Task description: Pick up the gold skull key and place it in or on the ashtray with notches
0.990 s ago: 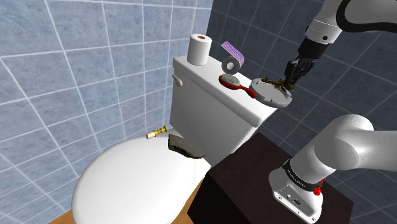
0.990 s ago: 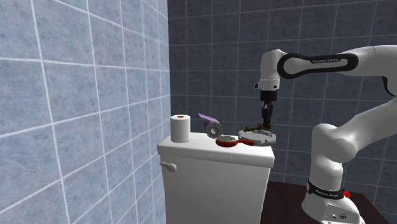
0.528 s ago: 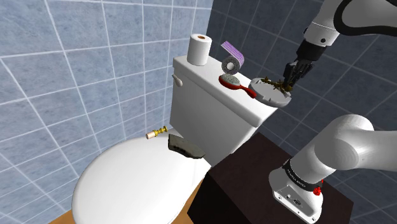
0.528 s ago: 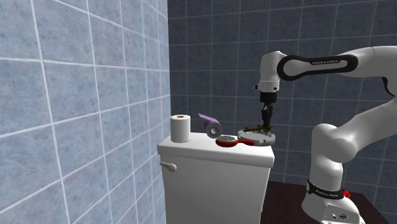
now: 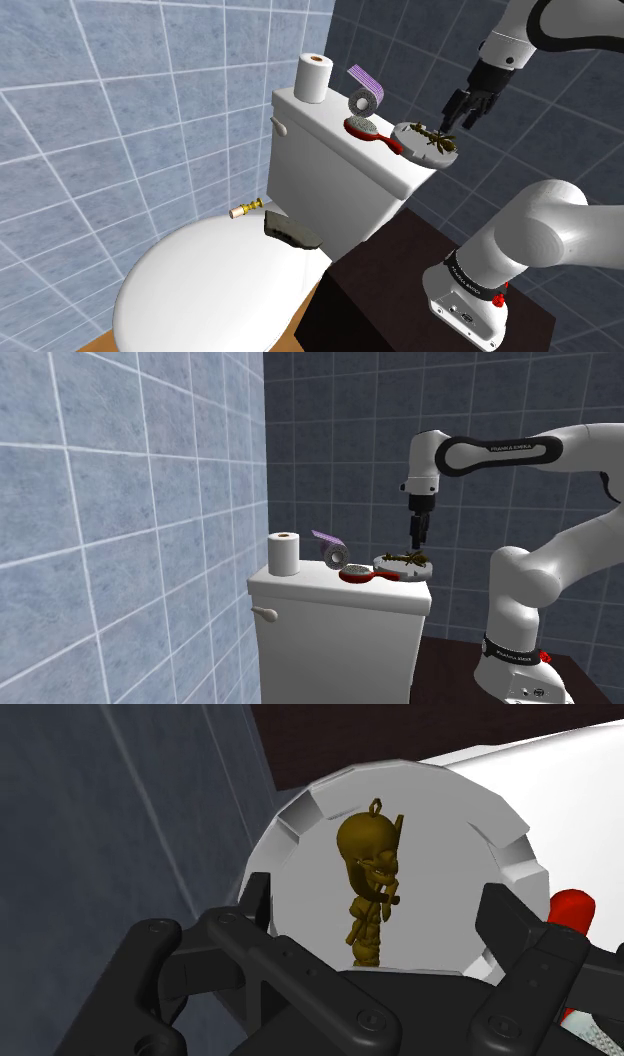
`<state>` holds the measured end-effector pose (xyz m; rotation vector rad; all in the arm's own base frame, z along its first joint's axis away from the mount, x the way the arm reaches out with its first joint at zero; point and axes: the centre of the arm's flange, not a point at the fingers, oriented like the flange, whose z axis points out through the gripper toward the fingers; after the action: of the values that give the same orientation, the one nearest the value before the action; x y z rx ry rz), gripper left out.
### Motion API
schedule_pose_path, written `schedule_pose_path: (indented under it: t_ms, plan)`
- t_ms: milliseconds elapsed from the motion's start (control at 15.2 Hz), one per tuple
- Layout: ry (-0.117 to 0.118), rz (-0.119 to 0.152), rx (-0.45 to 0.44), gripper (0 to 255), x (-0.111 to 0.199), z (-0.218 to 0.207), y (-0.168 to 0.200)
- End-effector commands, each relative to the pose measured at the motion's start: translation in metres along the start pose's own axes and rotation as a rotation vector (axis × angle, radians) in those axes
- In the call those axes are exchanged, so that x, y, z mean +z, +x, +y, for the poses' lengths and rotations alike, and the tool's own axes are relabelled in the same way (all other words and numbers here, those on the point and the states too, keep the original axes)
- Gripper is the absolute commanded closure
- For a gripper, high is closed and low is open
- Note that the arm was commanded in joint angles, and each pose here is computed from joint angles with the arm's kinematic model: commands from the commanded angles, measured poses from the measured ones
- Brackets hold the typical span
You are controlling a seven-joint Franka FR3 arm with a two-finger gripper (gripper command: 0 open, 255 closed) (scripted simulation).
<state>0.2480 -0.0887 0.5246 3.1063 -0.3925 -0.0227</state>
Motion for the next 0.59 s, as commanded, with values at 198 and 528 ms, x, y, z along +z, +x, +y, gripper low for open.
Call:
schedule_pose_path:
  t_ms: [198, 528]
  plan:
    - [0.0, 0.0, 0.0, 0, -0.044, 0.0, -0.001]
    - [0.0, 0.0, 0.0, 0, -0.044, 0.0, -0.001]
